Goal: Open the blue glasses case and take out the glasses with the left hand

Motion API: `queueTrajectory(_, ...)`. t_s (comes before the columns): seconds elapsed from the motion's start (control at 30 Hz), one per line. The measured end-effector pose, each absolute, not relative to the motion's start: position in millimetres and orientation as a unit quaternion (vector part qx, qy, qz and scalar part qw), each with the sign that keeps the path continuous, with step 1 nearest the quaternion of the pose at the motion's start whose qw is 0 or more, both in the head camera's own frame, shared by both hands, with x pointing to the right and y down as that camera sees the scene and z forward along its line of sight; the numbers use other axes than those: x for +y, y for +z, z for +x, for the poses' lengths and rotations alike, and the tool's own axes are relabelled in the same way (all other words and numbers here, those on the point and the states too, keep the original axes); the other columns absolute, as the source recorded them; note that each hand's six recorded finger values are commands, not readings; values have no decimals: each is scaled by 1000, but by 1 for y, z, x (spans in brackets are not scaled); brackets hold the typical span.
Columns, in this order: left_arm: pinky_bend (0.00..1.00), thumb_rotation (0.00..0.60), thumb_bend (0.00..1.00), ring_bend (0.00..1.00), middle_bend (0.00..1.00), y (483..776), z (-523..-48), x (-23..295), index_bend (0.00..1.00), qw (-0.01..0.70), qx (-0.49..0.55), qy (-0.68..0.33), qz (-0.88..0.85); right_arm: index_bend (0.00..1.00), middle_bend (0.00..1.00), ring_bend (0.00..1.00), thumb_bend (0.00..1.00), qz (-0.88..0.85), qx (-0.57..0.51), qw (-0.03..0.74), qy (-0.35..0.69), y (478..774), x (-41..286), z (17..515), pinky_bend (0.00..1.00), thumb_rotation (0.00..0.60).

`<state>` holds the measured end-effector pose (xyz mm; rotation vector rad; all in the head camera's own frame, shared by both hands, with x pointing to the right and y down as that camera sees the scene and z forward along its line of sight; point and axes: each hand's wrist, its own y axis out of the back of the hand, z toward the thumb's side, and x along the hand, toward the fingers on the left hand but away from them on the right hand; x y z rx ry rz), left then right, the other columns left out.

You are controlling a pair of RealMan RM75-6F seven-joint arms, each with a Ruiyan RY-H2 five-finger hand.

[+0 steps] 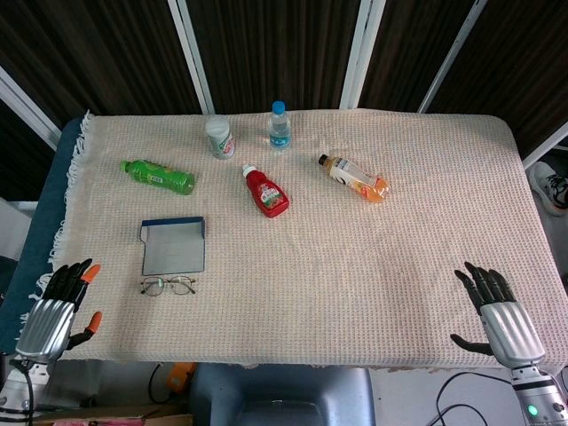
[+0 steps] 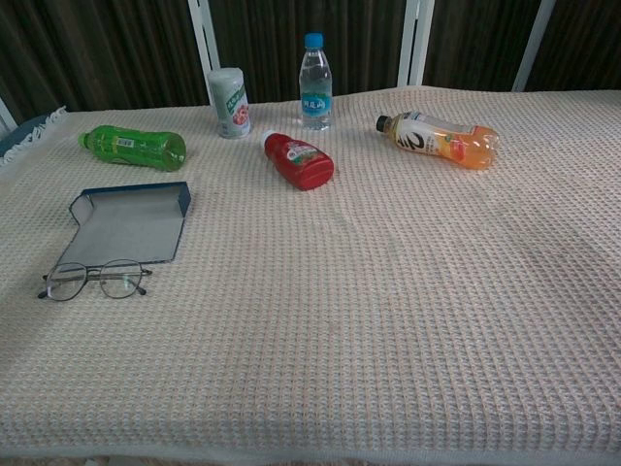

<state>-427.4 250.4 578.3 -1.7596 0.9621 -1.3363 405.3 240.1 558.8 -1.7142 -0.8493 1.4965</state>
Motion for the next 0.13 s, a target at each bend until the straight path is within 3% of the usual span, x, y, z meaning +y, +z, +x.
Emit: queueTrajectory(0.13, 0, 600, 392, 0, 0, 572, -431, 263, 0, 361, 378, -505, -687, 0, 0, 0, 177, -659, -328, 349, 580, 560, 240, 407, 0, 600)
